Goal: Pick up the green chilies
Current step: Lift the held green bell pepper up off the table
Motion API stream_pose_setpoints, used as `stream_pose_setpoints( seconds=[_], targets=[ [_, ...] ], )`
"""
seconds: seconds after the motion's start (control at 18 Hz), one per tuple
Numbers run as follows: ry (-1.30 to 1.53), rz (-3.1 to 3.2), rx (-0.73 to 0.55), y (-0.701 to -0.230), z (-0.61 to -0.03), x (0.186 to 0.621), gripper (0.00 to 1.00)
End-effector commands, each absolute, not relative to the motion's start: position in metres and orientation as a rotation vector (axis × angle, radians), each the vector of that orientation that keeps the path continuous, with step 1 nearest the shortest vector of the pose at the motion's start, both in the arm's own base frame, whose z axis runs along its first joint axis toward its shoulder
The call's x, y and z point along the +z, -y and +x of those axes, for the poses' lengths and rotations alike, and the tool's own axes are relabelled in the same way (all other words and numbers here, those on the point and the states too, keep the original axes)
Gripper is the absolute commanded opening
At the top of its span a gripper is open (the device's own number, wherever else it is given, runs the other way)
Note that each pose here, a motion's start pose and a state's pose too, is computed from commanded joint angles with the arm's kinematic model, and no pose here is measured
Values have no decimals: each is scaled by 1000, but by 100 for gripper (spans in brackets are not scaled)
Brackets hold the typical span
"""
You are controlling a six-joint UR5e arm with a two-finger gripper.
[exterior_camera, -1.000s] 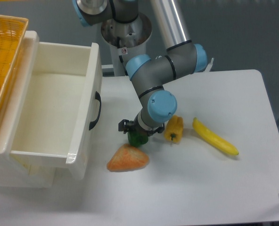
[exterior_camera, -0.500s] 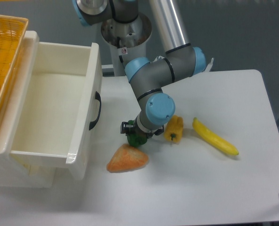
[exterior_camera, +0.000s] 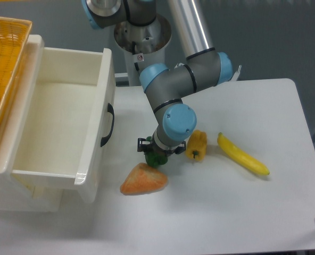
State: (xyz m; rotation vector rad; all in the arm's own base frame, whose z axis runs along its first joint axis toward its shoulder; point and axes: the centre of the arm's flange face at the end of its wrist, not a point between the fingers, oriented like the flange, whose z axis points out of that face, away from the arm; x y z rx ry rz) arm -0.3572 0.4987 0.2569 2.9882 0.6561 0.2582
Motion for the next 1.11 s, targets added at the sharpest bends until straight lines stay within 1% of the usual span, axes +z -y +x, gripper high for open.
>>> stream_pose_setpoints(
  seconds=[0.22, 0.44, 0.56, 0.83, 1.0, 1.11],
  targets=[
    [-471, 3106, 182, -492, -358, 307, 38],
    [-221, 3160, 109, -481, -360, 332, 38],
    [-79, 3152, 95, -474, -360, 335, 38],
    [1, 3162, 80, -453, -374, 353, 38],
    [107, 3154, 103, -439, -382, 360, 34],
    [127, 3155, 98, -435, -384, 363, 34]
  ],
)
